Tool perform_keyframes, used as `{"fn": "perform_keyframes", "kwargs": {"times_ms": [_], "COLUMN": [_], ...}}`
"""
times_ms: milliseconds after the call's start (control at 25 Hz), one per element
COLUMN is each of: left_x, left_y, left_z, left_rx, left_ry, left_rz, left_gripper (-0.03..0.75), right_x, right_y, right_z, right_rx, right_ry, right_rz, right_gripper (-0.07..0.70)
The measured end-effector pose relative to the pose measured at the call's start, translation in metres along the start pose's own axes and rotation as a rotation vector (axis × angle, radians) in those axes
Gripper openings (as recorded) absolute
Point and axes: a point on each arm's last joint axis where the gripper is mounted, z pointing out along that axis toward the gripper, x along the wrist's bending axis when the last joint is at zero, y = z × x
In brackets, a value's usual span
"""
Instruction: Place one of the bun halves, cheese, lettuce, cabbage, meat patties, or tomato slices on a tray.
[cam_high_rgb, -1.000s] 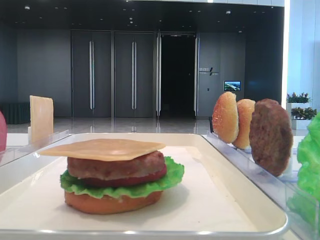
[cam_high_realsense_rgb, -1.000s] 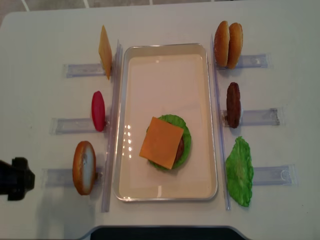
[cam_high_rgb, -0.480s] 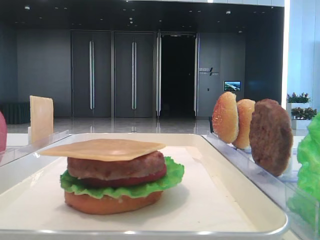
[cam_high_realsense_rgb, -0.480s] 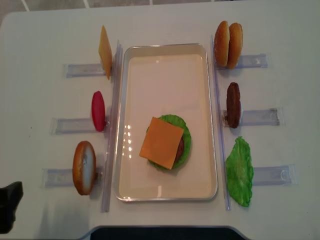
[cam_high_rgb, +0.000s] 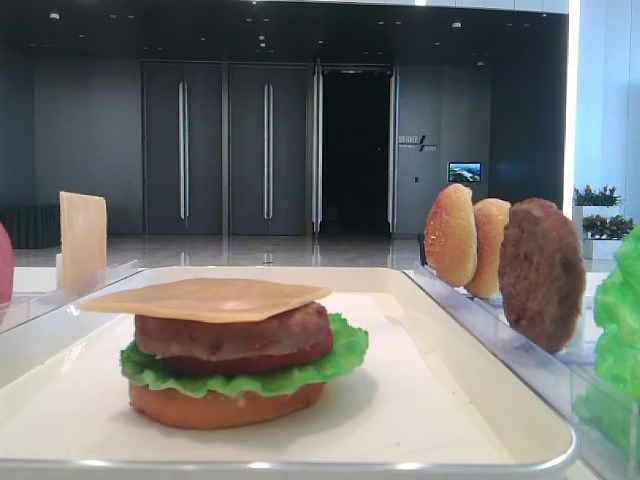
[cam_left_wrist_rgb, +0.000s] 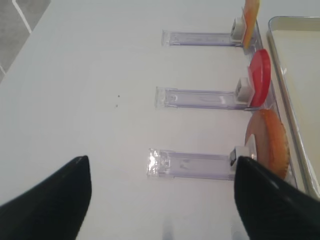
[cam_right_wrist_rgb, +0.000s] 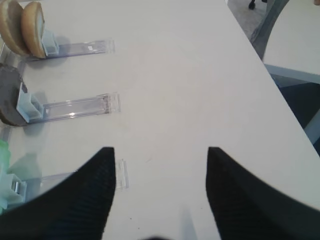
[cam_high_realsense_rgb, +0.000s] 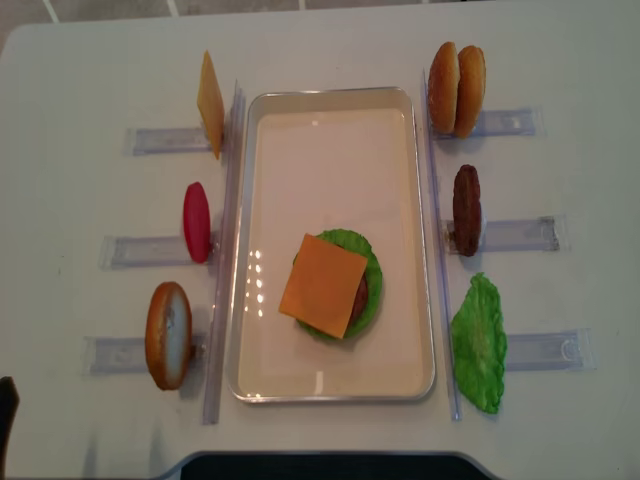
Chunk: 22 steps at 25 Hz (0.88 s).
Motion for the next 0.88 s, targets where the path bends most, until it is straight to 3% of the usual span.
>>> {"fn": "perform_keyframes", "kwargs": {"times_ms": [880], "left_x": [-0.0015], "left_y": [-0.0001], "left_z": [0.0], "left_rx": [0.001], "left_ry": [-0.016], "left_rz": [-0.008], "left_gripper": [0.692], "right_x": [0.0], "right_y": [0.0], "right_z": [0.0], "right_rx": [0.0], "right_ry": [0.0], "right_rz": [0.0], "right_gripper": [0.414]}}
